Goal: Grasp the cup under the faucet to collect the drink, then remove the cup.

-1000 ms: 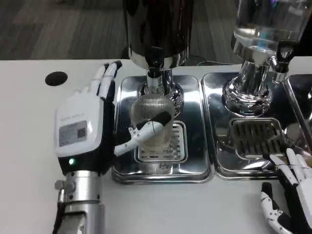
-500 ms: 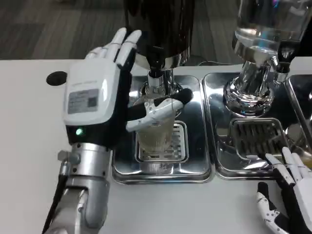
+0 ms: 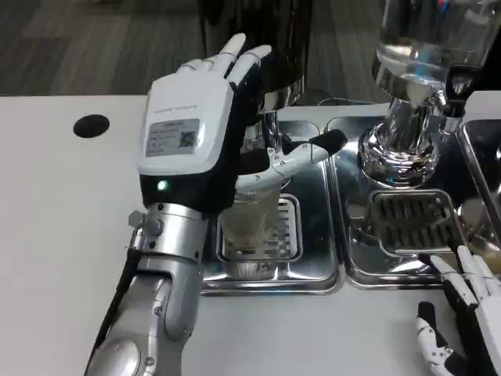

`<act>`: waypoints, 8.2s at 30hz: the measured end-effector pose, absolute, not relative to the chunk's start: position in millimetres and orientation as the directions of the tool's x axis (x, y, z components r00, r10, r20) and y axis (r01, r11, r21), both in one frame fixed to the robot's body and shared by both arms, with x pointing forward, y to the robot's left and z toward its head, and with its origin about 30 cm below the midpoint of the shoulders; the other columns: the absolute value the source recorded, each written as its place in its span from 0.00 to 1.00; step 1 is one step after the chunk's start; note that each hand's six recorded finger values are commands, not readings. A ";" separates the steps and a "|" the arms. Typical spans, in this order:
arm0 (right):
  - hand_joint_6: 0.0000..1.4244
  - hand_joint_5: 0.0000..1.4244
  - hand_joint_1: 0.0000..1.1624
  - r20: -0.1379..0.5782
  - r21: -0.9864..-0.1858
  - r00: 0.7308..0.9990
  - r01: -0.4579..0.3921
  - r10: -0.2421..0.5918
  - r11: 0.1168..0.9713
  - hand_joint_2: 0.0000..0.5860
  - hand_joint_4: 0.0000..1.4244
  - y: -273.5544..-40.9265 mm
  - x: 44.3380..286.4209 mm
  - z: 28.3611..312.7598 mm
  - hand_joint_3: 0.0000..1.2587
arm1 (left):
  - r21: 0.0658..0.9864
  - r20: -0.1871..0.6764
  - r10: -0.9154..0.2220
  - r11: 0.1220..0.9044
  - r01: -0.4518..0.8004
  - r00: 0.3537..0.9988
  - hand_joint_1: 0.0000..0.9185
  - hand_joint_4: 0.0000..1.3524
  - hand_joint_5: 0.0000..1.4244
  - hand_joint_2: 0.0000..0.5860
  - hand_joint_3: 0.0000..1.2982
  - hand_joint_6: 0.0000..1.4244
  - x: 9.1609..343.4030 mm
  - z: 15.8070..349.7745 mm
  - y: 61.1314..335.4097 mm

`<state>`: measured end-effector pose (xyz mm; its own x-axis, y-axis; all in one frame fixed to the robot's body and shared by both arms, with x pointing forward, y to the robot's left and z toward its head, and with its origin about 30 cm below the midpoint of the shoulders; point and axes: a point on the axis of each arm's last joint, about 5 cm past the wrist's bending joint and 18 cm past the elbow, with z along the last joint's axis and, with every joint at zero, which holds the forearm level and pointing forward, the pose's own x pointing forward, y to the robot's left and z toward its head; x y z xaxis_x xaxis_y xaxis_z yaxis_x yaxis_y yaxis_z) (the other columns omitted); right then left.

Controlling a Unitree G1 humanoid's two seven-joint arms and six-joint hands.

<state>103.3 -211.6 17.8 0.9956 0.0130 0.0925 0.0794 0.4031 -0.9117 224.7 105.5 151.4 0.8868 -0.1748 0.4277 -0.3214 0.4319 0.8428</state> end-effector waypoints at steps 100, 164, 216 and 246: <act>0.13 0.03 0.19 0.125 -0.911 0.992 0.103 0.030 0.399 0.89 0.01 -210.6 105.1 22.9 0.14 | 0.792 0.502 -0.088 0.448 -0.416 0.860 0.00 0.00 0.13 0.08 0.15 0.13 199.2 144.3 116.7; 0.00 0.00 0.42 -0.064 -0.696 0.960 -0.238 0.272 0.677 0.29 0.00 -141.5 221.1 114.9 0.00 | 0.933 0.141 0.070 0.325 -0.157 0.987 0.00 0.00 0.14 0.22 0.25 0.09 76.0 25.4 197.6; 0.10 0.05 0.57 -0.071 -0.574 0.947 -0.294 0.312 0.764 0.27 0.05 -93.4 246.3 88.2 0.00 | 0.932 0.141 0.154 0.313 -0.183 0.978 0.00 0.08 0.16 0.29 0.51 0.10 59.4 22.3 213.4; 0.30 0.37 0.74 0.017 -0.551 0.970 -0.193 0.242 0.812 0.32 0.46 -84.8 247.1 76.8 0.46 | 0.911 0.147 0.196 0.356 -0.210 0.969 0.00 0.10 0.17 0.26 0.52 0.10 59.2 22.2 217.6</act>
